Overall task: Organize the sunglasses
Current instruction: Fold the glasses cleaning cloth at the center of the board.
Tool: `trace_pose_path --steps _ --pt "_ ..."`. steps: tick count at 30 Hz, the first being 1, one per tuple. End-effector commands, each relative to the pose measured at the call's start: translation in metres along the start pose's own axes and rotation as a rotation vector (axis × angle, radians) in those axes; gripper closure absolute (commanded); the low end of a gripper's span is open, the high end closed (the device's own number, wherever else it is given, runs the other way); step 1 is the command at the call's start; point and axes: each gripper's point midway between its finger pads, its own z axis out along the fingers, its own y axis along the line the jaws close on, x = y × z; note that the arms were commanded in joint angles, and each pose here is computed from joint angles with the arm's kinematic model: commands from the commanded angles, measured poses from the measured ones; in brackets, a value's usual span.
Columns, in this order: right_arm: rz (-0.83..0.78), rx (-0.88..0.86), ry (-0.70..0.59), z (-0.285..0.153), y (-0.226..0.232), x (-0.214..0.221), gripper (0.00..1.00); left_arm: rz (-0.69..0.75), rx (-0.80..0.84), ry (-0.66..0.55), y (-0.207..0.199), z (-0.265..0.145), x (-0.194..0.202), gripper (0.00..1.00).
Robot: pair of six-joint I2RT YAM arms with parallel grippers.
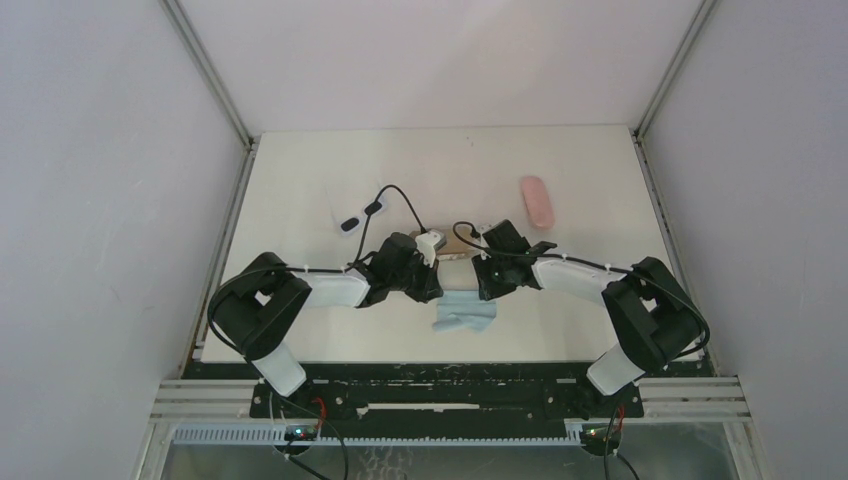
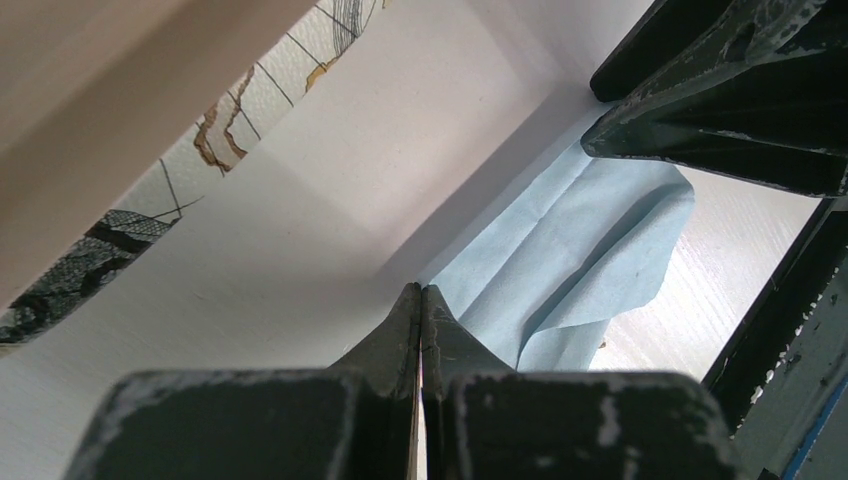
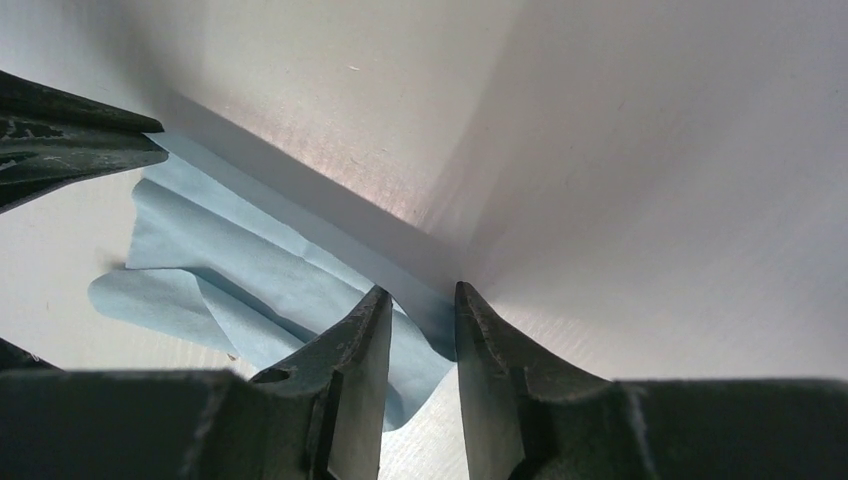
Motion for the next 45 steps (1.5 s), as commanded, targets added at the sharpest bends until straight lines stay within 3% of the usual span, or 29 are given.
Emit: trace_pose_path --steps 1,7,20,45 --pt "0.033 0.030 -0.016 -0.009 -0.004 -0.003 0.70 0.023 0.041 -0.048 -0.010 -0.003 -0.021 1.00" --pt "0.038 0.037 -0.012 -0.009 -0.006 -0.003 0.72 0.023 0.046 -0.046 -0.011 -0.003 -0.021 1.00" --pt "0.006 0.010 -0.046 -0.016 0.002 -0.012 1.00 0.046 0.069 -0.060 -0.017 -0.009 -0.026 1.00" --pt "-0.084 -0.006 -0.206 -0.081 0.028 -0.022 1.00 0.119 0.106 -0.131 -0.059 -0.062 -0.038 1.00"
